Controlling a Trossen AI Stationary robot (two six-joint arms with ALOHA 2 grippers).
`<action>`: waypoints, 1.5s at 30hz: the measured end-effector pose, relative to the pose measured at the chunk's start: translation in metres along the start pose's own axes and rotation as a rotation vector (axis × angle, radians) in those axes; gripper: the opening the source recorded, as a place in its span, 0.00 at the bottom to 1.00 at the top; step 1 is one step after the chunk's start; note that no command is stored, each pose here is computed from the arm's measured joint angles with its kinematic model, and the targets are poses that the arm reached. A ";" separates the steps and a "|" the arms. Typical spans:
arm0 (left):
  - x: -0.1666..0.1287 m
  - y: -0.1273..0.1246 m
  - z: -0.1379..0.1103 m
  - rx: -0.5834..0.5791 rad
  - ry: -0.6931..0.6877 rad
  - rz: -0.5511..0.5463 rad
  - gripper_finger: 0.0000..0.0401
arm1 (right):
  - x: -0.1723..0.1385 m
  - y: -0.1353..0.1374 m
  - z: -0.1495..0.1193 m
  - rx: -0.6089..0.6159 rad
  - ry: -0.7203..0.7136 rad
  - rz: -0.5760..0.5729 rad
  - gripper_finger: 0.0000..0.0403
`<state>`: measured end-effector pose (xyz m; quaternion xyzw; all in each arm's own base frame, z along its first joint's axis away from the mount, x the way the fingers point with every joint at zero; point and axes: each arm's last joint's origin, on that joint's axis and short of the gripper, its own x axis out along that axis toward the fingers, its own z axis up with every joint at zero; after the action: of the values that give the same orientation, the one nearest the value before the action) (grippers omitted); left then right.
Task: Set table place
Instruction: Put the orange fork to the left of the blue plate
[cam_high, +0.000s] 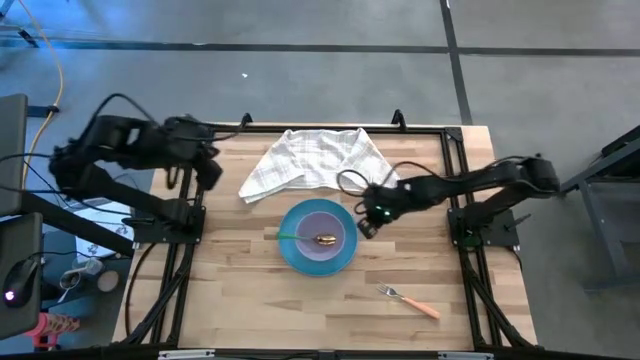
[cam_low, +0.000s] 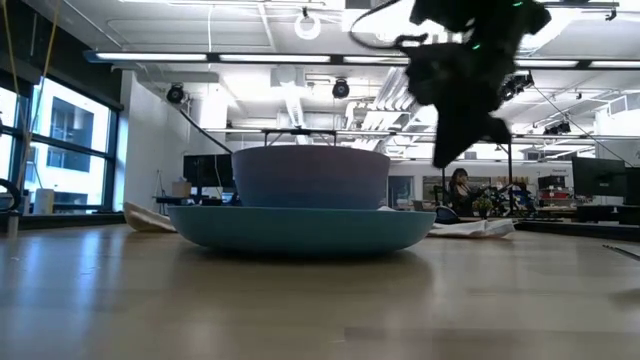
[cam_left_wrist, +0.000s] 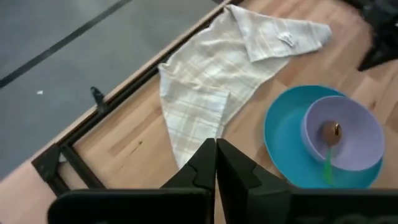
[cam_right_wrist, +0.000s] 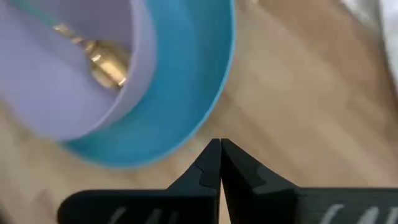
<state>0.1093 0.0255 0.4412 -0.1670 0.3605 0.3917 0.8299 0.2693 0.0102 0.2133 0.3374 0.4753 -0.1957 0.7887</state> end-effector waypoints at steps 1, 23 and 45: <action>-0.001 0.005 -0.005 -0.018 -0.007 0.007 0.00 | -0.006 -0.001 -0.006 0.018 0.007 0.012 0.00; 0.037 -0.017 -0.011 -0.030 -0.052 -0.034 0.00 | -0.068 0.070 -0.162 0.123 0.473 -0.039 0.07; 0.054 -0.035 -0.005 -0.105 0.019 -0.061 0.00 | 0.033 0.084 -0.214 -0.102 0.477 -0.244 0.56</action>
<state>0.1570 0.0289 0.3984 -0.2251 0.3420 0.3830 0.8281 0.2058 0.2223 0.1448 0.2738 0.6939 -0.1802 0.6411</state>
